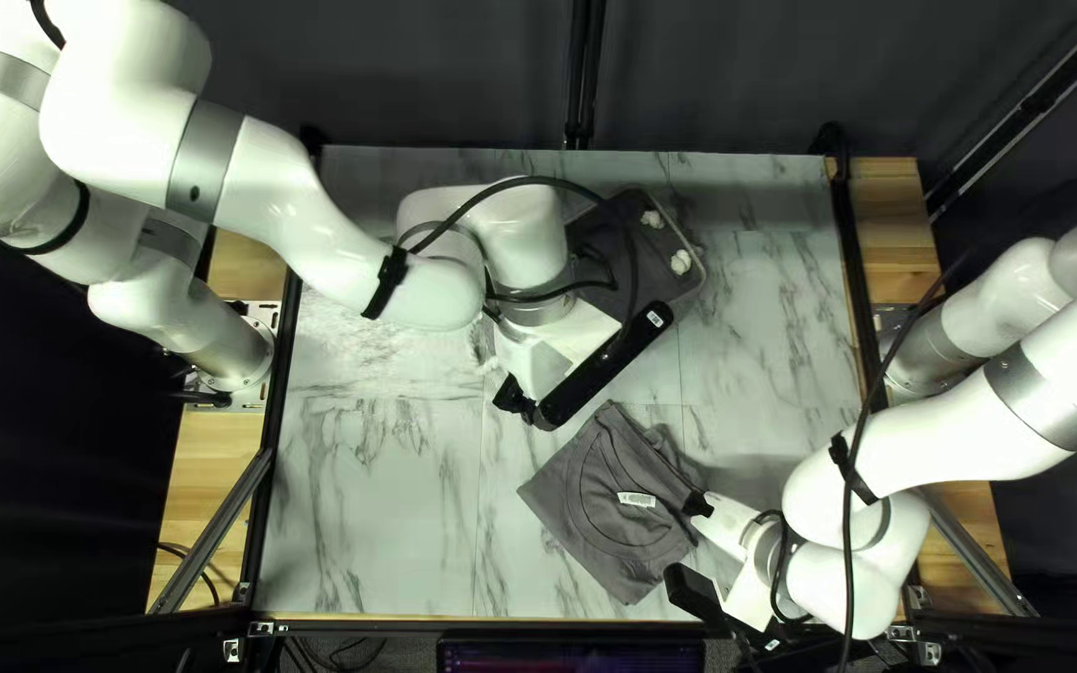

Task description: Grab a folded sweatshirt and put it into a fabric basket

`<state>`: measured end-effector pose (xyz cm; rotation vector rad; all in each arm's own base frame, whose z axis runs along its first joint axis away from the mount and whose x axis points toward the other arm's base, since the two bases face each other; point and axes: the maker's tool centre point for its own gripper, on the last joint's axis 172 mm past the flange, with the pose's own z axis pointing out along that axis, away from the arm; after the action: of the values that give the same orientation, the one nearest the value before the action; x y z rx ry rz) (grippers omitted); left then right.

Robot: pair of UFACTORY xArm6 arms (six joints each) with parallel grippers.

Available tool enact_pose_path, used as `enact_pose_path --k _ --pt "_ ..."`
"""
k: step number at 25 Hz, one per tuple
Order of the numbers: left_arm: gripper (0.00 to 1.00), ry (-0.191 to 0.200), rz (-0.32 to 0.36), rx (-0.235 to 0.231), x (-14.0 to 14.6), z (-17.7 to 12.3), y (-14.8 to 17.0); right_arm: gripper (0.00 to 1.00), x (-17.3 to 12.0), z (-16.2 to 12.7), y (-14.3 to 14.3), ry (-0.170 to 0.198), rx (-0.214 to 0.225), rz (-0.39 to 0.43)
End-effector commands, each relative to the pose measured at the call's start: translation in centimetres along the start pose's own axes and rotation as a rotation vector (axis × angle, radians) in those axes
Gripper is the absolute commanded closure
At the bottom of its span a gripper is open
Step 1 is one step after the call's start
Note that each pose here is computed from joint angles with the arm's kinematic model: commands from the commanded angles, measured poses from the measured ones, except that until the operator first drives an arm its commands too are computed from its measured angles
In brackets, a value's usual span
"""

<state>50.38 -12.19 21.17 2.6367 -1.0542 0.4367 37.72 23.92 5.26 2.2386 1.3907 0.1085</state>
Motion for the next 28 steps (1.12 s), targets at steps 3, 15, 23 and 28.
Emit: enact_pose_path --k 3,15,23,28 --pt "0.0 -0.018 -0.047 0.057 0.0 0.9 -0.9 1.0 0.6 0.1 0.2 -0.002 0.009 -0.007" --pt "0.0 -0.103 0.026 0.079 2.6 8.3 -3.6 1.0 0.4 -0.3 -0.1 -0.003 0.012 -0.018" --pt "0.0 -0.087 0.101 0.012 2.5 11.4 -4.7 1.0 0.3 -0.6 -0.3 -0.007 0.01 -0.029" --pt "0.0 -0.076 0.125 -0.002 1.9 13.4 -5.1 1.0 0.2 -0.7 -0.4 -0.008 0.008 -0.033"
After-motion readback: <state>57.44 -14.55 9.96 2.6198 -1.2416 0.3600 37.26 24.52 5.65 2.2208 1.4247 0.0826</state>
